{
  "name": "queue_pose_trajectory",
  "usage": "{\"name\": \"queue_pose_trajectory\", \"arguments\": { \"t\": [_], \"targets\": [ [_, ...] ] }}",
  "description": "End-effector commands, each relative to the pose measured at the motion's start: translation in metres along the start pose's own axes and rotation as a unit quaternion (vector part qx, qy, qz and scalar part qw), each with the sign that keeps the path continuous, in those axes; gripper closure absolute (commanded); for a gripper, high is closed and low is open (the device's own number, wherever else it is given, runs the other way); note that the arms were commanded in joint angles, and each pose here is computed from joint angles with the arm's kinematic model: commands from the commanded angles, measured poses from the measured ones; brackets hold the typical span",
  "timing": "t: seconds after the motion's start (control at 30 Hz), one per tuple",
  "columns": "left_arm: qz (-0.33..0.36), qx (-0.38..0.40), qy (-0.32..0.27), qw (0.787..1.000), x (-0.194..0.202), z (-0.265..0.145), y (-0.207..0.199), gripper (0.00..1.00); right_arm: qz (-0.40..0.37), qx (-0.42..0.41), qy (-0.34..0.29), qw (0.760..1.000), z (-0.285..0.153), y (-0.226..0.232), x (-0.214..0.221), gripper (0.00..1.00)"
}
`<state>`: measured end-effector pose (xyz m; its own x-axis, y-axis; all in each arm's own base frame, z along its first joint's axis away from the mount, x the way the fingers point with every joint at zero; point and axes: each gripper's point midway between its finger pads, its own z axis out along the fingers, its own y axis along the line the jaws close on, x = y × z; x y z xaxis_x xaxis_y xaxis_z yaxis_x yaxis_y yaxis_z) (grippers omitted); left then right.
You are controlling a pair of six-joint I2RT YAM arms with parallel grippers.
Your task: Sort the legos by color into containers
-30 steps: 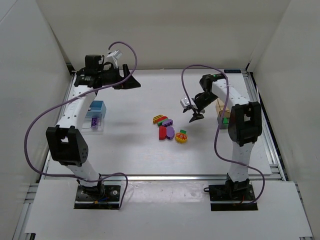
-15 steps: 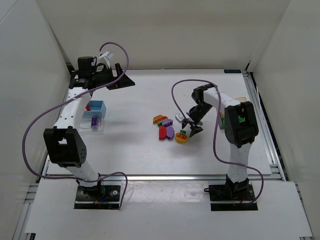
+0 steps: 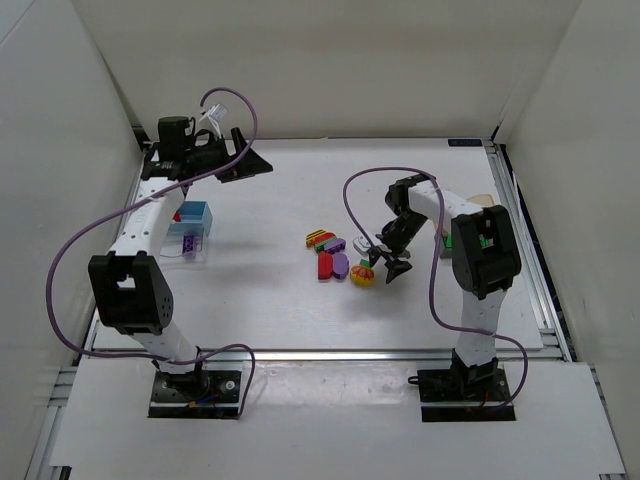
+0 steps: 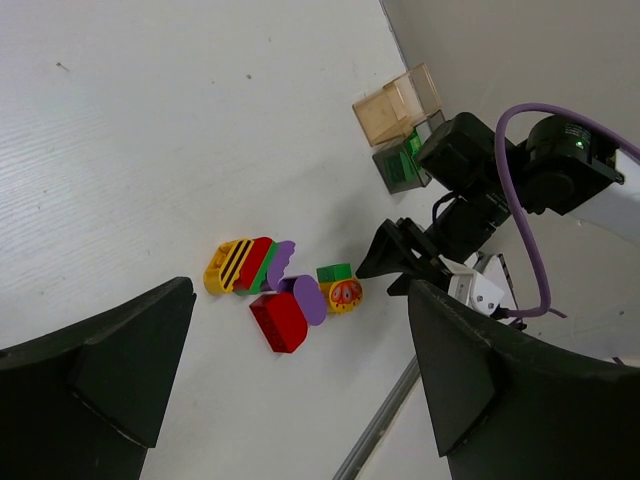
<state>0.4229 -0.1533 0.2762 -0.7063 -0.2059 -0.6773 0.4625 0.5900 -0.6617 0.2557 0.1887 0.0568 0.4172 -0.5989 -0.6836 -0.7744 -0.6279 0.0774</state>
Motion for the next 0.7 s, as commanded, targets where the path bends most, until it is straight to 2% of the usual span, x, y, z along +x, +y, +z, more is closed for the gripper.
{"name": "queue_pose_trajectory", "arguments": {
  "t": [0.0,0.33,0.67],
  "targets": [
    [0.013,0.017,-0.013,1.0,-0.004,-0.01,-0.018,0.01,-0.444,0.004,0.01,0.896,-0.002,-0.039,-0.016,0.33],
    [0.006,0.025,-0.008,1.0,-0.001,-0.007,-0.015,0.01,-0.435,0.024,0.05,0.899,-0.012,-0.064,0.006,0.33],
    [-0.006,0.027,-0.006,1.0,-0.003,0.0,-0.008,0.01,-0.461,0.043,0.066,0.884,-0.008,-0.083,0.019,0.33]
  ]
}}
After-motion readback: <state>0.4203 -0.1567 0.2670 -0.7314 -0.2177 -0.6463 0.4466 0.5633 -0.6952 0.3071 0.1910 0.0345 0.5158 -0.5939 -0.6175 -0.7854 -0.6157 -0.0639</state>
